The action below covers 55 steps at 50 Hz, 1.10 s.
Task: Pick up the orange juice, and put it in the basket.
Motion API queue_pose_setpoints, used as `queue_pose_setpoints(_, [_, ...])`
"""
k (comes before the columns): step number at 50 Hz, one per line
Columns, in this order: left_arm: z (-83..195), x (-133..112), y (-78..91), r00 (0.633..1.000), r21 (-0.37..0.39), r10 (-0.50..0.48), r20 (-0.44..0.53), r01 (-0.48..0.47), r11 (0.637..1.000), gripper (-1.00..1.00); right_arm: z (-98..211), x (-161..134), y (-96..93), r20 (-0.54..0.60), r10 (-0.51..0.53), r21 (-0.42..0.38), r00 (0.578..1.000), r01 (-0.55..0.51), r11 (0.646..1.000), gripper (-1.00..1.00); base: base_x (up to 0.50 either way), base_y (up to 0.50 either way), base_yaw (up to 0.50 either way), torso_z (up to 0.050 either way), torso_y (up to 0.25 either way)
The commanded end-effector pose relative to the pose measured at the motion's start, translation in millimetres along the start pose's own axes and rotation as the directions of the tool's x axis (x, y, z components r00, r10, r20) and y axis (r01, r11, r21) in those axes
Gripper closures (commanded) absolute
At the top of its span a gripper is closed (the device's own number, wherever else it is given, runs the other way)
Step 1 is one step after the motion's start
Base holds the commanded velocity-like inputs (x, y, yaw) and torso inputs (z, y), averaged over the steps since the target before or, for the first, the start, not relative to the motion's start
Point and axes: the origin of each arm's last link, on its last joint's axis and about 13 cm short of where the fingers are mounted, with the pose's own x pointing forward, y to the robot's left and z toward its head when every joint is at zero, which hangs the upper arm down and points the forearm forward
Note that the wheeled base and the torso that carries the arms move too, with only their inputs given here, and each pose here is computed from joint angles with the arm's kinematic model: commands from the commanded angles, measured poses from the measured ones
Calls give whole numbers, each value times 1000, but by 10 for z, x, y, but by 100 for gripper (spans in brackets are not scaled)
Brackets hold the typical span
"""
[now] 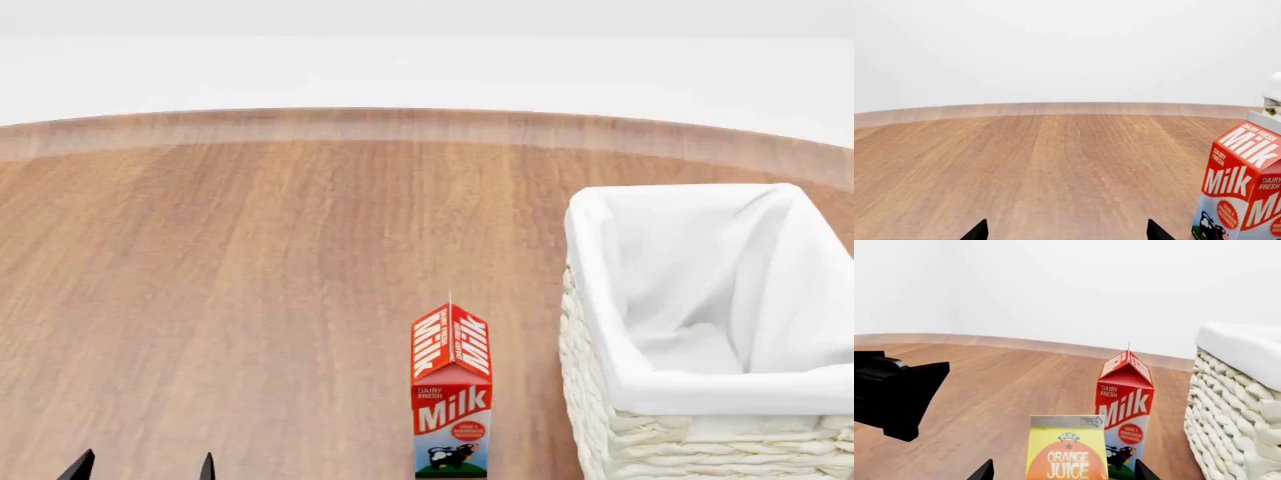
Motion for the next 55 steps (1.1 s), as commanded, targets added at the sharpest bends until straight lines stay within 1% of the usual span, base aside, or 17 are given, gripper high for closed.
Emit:
queue_pose_setpoints(1, [0, 0, 0, 1000, 0, 0, 0, 0, 1000, -100, -49, 36, 15, -4, 0, 15, 1000, 0, 1000, -100, 0, 0, 0, 0, 0])
queue_pose_setpoints(27, [0, 0, 0, 1000, 0, 0, 0, 0, 1000, -100, -140, 87, 11, -18, -8, 24, 1000, 8, 1000, -100, 0, 0, 0, 0, 0])
queue_pose_setpoints(55, [0, 0, 0, 1000, 0, 0, 0, 0, 1000, -100, -249, 169, 11, -33, -21, 6, 999, 21, 1000, -100, 0, 0, 0, 0, 0])
